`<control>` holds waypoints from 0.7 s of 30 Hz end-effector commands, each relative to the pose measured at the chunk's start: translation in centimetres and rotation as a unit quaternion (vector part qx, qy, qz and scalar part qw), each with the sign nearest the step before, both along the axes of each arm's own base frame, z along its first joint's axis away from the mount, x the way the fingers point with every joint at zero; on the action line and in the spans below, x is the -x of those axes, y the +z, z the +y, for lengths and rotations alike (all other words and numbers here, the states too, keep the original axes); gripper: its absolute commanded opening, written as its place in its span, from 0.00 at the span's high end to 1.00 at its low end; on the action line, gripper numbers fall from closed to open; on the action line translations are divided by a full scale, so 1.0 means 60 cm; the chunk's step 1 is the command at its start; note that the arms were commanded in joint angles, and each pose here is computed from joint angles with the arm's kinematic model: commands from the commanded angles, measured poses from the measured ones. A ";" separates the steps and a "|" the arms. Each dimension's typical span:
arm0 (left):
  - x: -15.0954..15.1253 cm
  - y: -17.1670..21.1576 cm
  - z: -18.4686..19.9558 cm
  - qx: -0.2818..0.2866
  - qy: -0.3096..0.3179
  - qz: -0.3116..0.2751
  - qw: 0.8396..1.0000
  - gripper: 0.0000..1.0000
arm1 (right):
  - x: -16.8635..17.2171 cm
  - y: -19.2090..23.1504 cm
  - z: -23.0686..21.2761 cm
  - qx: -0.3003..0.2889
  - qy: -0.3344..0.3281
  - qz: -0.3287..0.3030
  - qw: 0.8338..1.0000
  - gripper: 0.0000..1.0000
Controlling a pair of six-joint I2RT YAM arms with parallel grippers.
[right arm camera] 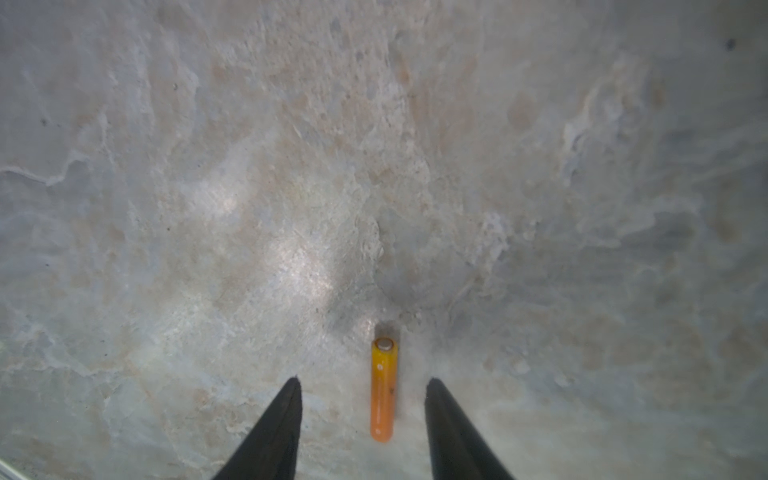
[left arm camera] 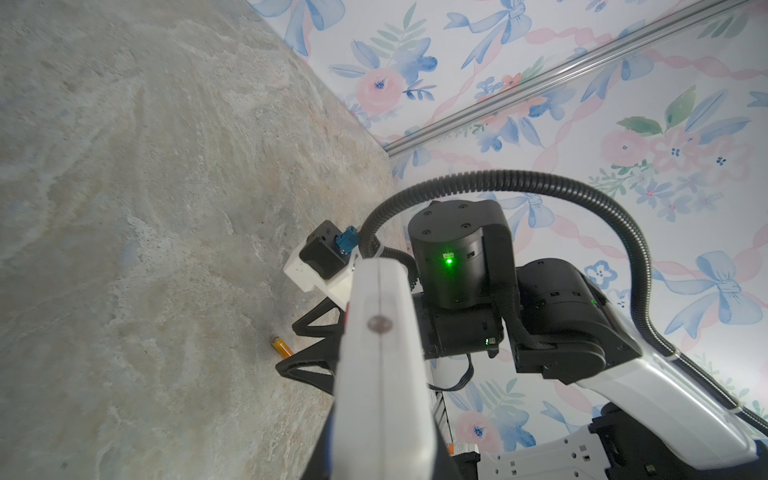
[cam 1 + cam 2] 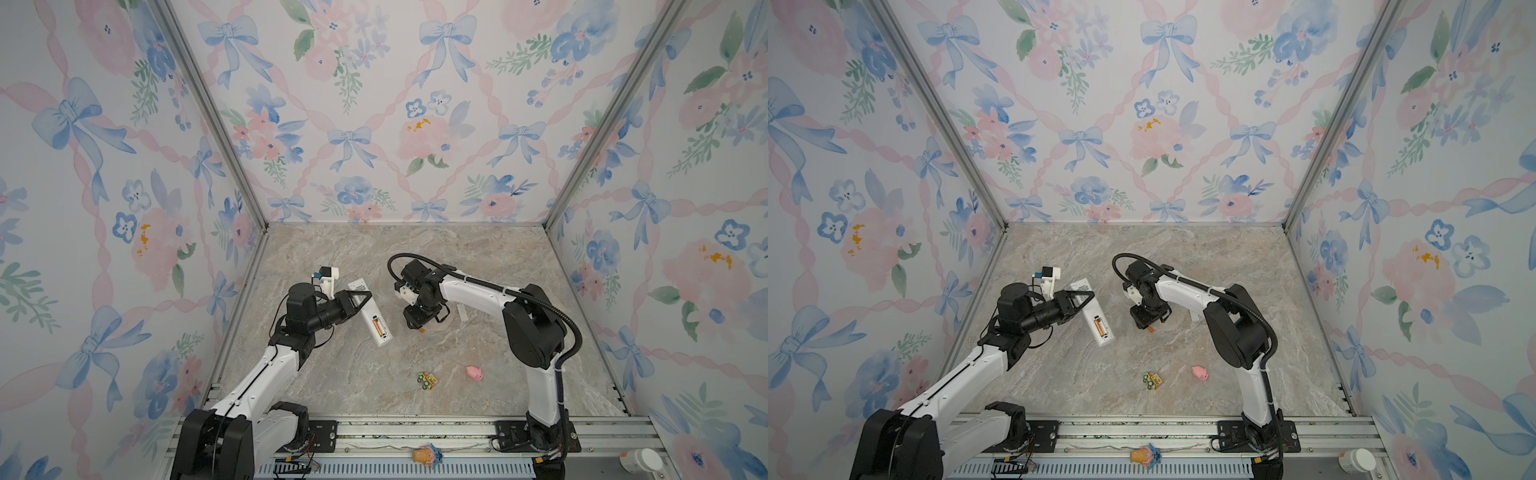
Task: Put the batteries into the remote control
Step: 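Lower the open right gripper around the second orange battery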
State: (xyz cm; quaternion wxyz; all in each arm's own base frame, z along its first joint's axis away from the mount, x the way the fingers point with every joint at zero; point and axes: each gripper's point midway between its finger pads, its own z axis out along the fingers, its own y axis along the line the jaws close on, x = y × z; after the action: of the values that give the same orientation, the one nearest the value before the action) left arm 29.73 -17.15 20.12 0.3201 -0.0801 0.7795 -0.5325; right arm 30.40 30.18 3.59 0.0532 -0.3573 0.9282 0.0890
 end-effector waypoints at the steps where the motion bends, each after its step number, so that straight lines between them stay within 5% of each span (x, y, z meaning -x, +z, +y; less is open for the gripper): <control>1: 0.005 0.006 0.003 0.002 -0.001 -0.011 1.000 1.00 | 0.014 -0.019 0.003 0.008 0.020 0.014 1.000 0.51; 21: 0.005 0.004 0.006 0.004 0.001 -0.006 1.000 1.00 | 0.041 -0.059 -0.021 0.059 0.078 0.029 0.995 0.63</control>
State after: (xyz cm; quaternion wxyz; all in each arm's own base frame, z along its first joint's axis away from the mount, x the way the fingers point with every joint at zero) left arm 29.60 -16.91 20.08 0.3215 -0.0836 0.7788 -0.5321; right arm 29.80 30.27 2.24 0.0431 -0.4091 0.9085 0.0739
